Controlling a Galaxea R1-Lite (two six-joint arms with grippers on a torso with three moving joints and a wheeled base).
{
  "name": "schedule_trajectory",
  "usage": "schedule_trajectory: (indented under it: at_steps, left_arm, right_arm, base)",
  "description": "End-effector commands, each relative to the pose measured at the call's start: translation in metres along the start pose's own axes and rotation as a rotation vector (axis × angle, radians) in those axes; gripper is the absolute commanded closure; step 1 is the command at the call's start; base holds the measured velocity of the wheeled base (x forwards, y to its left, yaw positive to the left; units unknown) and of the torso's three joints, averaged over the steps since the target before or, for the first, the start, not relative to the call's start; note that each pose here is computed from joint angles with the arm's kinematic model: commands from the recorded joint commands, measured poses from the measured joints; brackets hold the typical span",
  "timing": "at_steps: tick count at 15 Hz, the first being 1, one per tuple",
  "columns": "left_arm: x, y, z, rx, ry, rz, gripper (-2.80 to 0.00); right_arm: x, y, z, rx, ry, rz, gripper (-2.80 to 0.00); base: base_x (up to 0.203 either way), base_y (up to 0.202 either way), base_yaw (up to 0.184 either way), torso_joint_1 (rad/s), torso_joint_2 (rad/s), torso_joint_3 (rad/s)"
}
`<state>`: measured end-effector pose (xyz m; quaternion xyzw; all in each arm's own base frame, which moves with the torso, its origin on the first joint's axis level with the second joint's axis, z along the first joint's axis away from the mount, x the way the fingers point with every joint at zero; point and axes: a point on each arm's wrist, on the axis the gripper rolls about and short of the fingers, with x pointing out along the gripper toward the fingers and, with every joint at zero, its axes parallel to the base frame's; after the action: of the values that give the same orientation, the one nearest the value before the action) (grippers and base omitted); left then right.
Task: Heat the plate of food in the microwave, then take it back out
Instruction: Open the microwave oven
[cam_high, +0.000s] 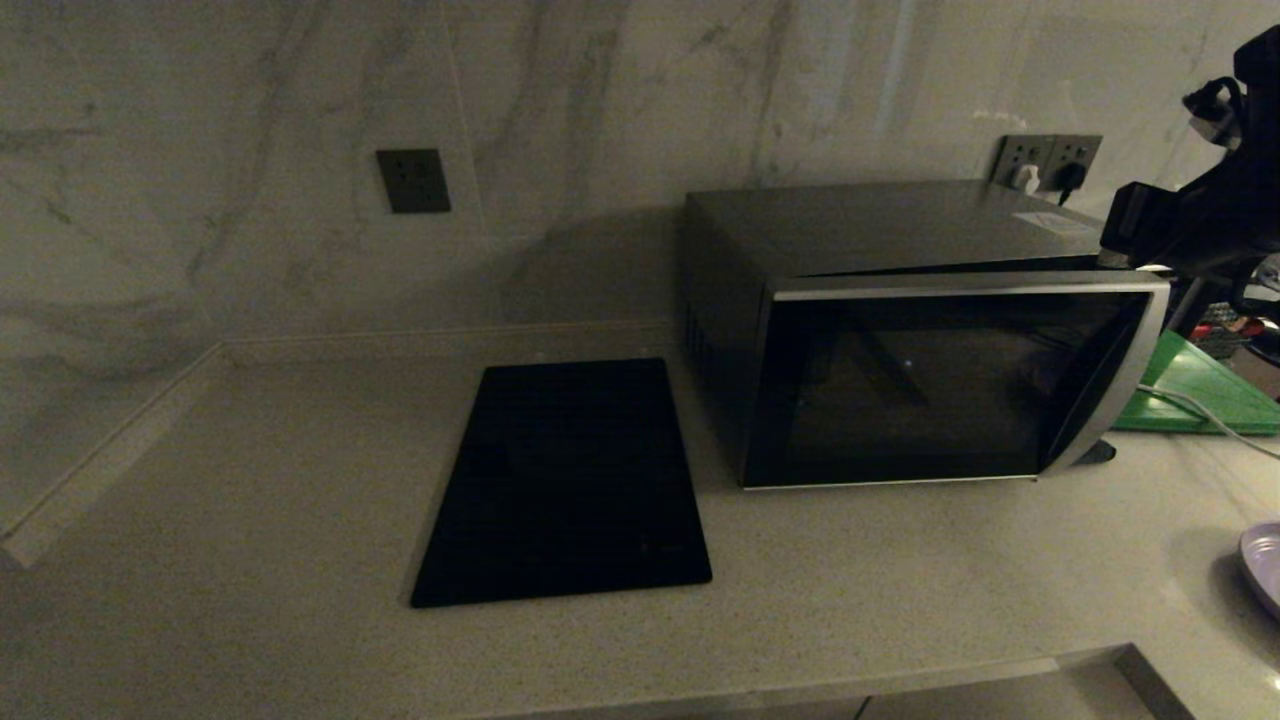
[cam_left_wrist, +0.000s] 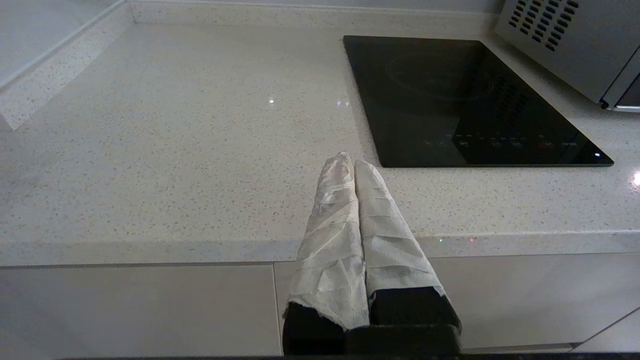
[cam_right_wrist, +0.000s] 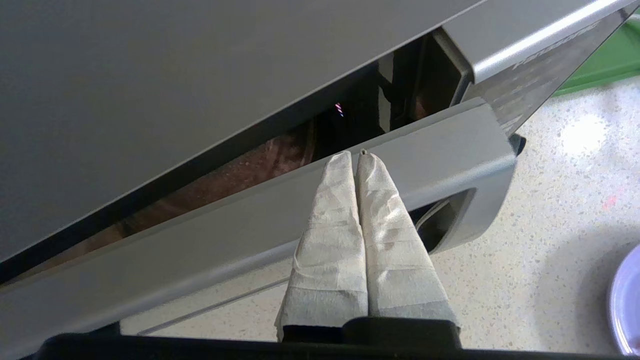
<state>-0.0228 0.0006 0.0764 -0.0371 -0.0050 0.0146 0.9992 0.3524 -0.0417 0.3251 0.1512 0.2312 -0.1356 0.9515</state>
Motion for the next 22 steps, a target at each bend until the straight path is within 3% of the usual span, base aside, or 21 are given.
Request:
schedule_trajectory:
  at_steps: [1,7,13,19,22]
  left_arm:
    - [0.0,0.0,0.0,-0.001,0.001,0.001,0.0]
    - [0.0,0.0,0.0,-0.002,0.001,0.001,0.0]
    - [0.0,0.0,0.0,-0.001,0.001,0.001,0.0]
    - [0.0,0.0,0.0,-0.001,0.001,0.001,0.0]
    - [0.0,0.0,0.0,-0.001,0.001,0.001,0.0]
  right_arm:
    - [0.009,0.0,-0.004,-0.001,0.022,-0.008,0.0]
    - [0.013,-0.001,-0.005,-0.003,0.026,-0.043,0.0]
    - [-0.01,-0.005,-0.019,-0.023,0.178,-0.085,0.0]
    - [-0.056,0.009,-0.023,-0.071,0.191,-0.022,0.0]
    - [-0.072,0.014,-0.018,-0.094,0.127,0.013,0.0]
  base:
    - [0.0,0.0,0.0,0.0,0.0,0.0]
    - [0.0,0.0,0.0,0.0,0.0,0.0]
    - [0.0,0.0,0.0,0.0,0.0,0.0]
    - [0.0,0.0,0.0,0.0,0.0,0.0]
    - [0.0,0.0,0.0,0.0,0.0,0.0]
